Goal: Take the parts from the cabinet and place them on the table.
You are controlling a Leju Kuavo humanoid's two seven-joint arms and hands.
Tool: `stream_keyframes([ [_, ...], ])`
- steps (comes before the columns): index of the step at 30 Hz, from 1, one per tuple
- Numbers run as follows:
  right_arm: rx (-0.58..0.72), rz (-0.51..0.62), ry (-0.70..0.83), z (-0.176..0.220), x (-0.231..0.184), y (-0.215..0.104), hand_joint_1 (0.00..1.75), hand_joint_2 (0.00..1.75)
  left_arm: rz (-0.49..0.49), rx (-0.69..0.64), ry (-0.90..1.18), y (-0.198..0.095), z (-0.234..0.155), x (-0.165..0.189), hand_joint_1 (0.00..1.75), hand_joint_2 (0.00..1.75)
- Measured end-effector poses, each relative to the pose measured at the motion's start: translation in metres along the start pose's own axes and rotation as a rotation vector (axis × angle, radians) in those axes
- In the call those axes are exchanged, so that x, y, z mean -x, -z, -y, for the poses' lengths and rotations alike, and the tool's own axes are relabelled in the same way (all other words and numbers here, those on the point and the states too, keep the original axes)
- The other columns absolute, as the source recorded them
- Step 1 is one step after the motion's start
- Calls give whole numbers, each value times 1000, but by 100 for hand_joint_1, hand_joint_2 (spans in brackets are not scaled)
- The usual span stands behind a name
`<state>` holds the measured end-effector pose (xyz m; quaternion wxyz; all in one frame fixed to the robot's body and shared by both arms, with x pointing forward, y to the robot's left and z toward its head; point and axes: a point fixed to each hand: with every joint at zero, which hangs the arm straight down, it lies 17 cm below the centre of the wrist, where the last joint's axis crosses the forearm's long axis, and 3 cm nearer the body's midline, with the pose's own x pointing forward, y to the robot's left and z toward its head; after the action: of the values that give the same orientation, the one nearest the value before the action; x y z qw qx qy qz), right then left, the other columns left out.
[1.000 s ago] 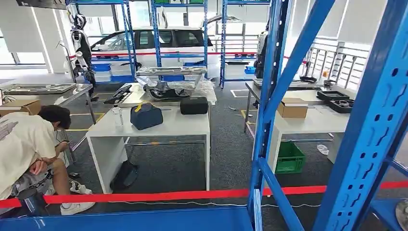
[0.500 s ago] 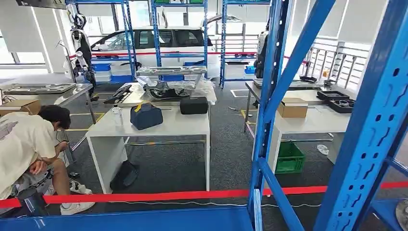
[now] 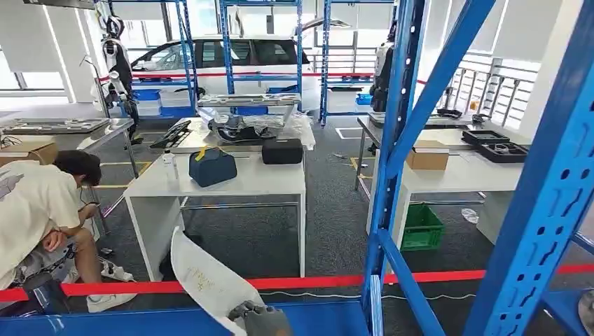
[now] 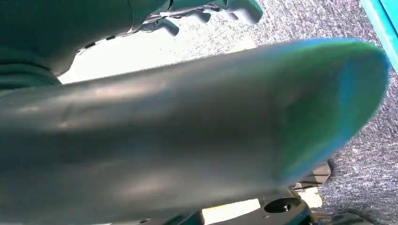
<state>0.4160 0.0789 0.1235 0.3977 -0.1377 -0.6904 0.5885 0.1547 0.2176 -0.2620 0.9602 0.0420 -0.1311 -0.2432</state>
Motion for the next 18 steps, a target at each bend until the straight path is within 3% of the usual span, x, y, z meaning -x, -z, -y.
stream_keyframes([
  [10, 77, 50, 62, 19, -10, -6, 175, 175, 6, 0, -5, 0, -1, 0, 0, 0],
  [11, 78, 55, 66, 20, -11, -6, 175, 175, 6, 1, -6, 0, -1, 0, 0, 175],
  [18, 81, 78, 86, 19, -14, -7, 175, 175, -10, 2, -11, 0, -1, 3, 0, 175],
])
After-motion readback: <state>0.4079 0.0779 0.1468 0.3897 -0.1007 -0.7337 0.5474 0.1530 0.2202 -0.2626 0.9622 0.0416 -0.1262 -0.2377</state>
